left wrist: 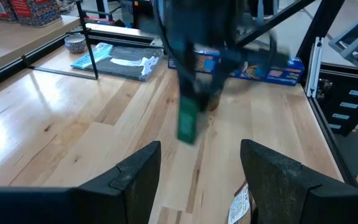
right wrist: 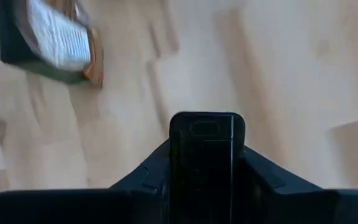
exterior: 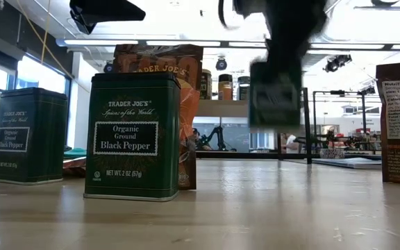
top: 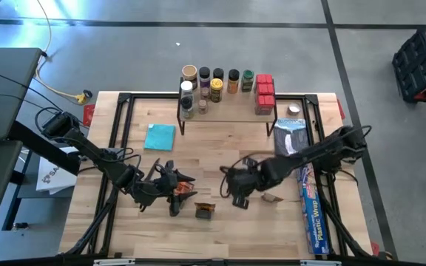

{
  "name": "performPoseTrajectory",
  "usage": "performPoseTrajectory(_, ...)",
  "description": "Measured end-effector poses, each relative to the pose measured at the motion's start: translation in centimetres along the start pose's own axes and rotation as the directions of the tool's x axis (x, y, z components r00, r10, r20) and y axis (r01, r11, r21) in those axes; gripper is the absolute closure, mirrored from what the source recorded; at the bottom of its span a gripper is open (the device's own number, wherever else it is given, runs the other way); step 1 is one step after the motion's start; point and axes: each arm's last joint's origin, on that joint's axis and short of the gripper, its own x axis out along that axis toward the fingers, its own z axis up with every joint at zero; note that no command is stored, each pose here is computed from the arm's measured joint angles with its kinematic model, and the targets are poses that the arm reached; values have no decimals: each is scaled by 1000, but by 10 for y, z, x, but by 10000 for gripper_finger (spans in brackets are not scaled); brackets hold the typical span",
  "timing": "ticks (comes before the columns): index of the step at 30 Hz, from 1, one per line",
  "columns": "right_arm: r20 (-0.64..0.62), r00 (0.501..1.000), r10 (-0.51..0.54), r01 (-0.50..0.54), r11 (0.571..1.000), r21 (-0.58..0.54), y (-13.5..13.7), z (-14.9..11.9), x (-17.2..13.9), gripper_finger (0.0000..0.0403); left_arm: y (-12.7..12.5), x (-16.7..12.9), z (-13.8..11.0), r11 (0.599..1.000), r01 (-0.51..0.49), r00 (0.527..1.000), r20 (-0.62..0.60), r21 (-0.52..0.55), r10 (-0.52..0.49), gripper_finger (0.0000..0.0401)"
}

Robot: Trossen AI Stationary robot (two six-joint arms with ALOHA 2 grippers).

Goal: Shelf spices
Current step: Put the black seasoning can on the shelf

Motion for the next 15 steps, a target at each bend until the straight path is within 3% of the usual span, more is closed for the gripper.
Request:
performPoseTrajectory(7,68,993,-99,108,983,-146,-51,58,-67,294,0,0,0,1000,0,1000,0,-2,0,186)
performPoseTrajectory(12,151,980,-126,156,966,-205,-115,98,-104,294,0,0,0,1000,0,1000,1,-9,0,186)
performPoseTrajectory(15,186,980,-65,105,971,-216,-158,113,-116,294,0,0,0,1000,0,1000,1,-10,0,186)
